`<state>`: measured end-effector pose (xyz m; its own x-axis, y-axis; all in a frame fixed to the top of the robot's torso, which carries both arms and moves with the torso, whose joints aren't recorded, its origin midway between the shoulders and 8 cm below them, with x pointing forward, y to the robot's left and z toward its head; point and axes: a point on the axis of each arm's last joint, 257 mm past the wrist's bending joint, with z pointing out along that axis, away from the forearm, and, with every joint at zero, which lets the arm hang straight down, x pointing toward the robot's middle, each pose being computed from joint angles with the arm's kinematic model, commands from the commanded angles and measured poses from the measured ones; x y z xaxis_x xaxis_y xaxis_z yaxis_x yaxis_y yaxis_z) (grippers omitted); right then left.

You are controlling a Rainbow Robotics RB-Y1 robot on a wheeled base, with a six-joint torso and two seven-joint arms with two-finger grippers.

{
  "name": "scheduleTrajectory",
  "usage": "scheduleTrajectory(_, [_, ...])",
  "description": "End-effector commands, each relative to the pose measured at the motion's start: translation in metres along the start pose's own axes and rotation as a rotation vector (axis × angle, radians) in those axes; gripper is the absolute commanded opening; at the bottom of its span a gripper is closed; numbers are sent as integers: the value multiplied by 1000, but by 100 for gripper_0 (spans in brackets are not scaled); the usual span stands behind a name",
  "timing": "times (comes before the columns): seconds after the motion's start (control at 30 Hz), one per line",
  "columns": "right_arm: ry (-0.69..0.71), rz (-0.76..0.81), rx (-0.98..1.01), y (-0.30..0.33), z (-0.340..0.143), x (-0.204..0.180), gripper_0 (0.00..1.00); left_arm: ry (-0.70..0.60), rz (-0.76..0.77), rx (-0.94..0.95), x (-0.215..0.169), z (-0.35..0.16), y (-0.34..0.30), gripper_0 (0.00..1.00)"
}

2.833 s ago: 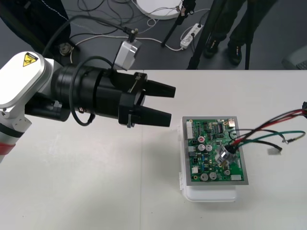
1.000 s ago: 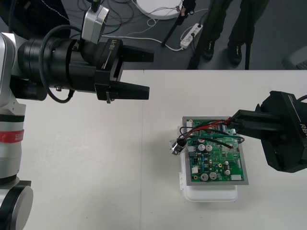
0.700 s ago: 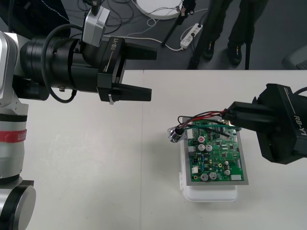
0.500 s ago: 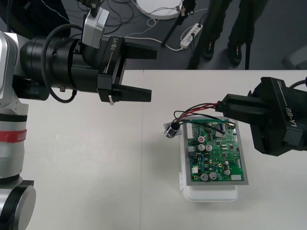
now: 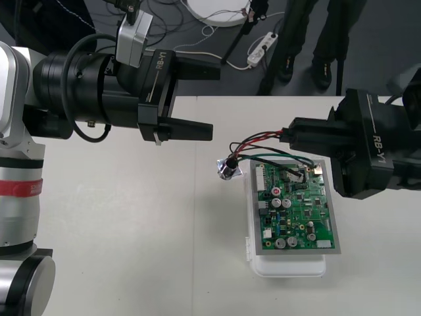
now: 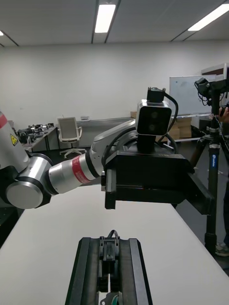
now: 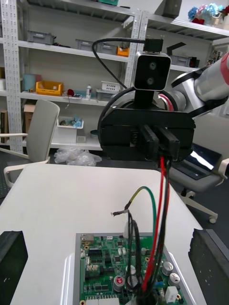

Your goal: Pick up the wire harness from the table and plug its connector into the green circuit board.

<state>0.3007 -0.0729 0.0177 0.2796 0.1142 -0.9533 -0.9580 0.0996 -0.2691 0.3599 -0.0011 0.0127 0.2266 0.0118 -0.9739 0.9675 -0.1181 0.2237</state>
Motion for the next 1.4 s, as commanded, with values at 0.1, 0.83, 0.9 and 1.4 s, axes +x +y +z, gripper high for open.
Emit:
scheduleTrajectory(0.1, [23,-10,-47,7,23,-1,0,-26,111,76,-23,12,-15,100])
scheduleTrajectory(0.83, [29,3,-37,-2,43,-3,0,-34,102,118,-23,22,-25,100])
scheduleTrajectory(0.9, [23,6,-38,-2,44,-4,0,-33,100,121,-22,23,-25,100])
scheduleTrajectory(1.4, [-16,42,-30,-5,54,-14,0,-56,99,135,-24,37,-29,100])
